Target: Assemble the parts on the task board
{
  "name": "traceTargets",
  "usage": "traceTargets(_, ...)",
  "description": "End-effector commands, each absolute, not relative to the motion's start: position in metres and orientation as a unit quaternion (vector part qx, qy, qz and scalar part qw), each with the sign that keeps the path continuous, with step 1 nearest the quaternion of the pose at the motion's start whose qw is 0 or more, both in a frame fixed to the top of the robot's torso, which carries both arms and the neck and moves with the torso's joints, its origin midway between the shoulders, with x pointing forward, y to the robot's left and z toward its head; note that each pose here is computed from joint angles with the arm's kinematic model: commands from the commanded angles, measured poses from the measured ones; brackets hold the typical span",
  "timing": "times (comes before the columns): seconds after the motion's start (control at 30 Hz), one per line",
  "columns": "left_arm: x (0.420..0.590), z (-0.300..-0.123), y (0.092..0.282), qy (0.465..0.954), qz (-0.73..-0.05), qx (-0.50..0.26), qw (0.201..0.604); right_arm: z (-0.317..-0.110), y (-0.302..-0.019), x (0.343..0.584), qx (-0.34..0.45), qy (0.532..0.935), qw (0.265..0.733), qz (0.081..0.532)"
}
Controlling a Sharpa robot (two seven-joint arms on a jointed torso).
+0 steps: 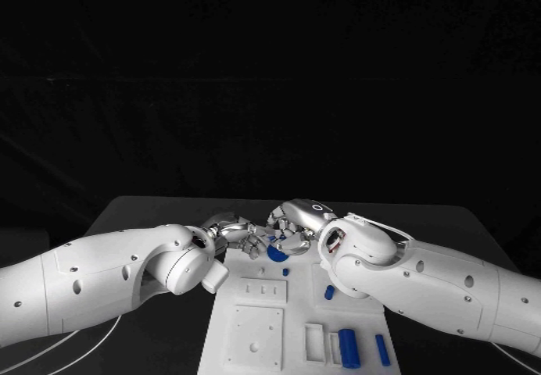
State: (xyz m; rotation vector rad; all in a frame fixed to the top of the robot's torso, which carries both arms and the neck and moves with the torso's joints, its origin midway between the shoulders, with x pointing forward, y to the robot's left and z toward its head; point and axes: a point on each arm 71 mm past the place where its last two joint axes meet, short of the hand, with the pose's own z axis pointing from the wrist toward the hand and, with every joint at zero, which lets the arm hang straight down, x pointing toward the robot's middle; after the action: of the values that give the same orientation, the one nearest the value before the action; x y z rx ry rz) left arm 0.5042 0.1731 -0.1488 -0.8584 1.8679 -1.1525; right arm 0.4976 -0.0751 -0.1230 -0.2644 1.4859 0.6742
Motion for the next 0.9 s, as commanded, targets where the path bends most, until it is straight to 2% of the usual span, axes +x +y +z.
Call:
traceTargets(0.03, 0.505, -0.146, 0.1698, 0.736, -0.447, -0.323, 0.393, -0.1245, -0.0684, 0.4924, -0.135, 0.662, 0.67, 0.307)
traceTargets(0.9, 0.5038, -0.1475, 0.1685, 0.746, -0.438, -0.316, 0.39, -0.1257, -0.0688, 0.4934, -0.139, 0.665, 0.669, 0.3)
